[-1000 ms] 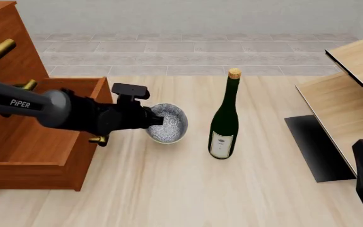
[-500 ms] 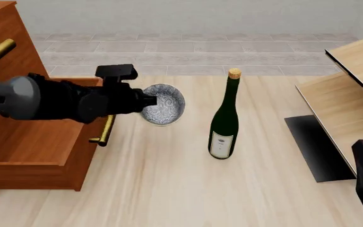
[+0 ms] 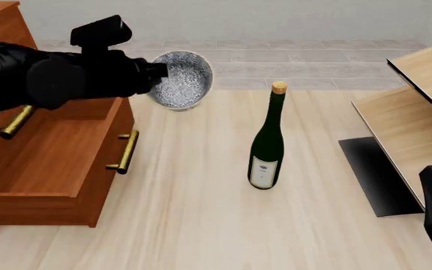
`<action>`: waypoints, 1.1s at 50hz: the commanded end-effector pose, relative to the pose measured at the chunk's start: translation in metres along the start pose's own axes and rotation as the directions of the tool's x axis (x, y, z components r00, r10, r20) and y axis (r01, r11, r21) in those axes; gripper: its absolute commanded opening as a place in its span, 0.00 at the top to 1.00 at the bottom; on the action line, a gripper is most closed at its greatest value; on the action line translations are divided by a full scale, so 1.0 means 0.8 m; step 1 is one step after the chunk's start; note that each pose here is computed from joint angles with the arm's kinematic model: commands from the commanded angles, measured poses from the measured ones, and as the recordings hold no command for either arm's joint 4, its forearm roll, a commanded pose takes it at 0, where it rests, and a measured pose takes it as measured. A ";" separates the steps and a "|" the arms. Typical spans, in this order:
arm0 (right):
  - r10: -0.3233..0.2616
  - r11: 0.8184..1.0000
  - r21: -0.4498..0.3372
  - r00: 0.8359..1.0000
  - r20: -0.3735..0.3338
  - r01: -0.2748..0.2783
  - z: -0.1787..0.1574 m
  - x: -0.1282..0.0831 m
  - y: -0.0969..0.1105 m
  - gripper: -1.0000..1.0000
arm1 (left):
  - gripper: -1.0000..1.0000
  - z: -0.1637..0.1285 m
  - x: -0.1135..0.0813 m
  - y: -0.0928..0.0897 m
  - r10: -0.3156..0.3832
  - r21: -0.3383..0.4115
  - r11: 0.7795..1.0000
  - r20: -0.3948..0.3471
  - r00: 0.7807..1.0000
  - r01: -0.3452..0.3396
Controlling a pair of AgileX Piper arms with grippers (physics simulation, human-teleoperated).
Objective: Put the bowl on top of the cabinet.
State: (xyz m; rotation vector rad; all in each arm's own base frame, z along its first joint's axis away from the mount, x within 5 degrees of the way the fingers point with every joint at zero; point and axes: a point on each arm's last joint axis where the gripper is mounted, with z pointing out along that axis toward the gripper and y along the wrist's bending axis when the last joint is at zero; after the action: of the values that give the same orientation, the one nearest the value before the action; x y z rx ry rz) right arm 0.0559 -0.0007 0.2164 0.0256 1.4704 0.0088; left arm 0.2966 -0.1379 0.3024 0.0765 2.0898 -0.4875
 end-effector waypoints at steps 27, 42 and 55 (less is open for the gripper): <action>0.002 1.000 -0.002 1.000 0.007 -0.002 0.000 0.000 0.000 0.00 | 1.00 -0.215 -0.136 0.049 -0.256 -0.210 0.930 0.214 0.943 0.301; 0.005 1.000 -0.001 1.000 0.007 -0.005 0.000 -0.001 0.000 0.00 | 1.00 -0.255 -0.167 0.082 -0.318 -0.336 0.852 0.279 0.906 0.402; 0.003 1.000 -0.005 1.000 0.006 -0.003 0.000 -0.001 0.000 0.00 | 1.00 -0.301 -0.196 0.110 -0.379 -0.419 0.741 0.383 0.842 0.524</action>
State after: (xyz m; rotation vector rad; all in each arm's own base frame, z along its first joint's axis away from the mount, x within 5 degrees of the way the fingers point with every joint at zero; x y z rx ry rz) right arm 0.0557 -0.0005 0.2171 0.0259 1.4637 0.0137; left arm 0.2214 0.0262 0.4921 -0.6673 1.9354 -0.2656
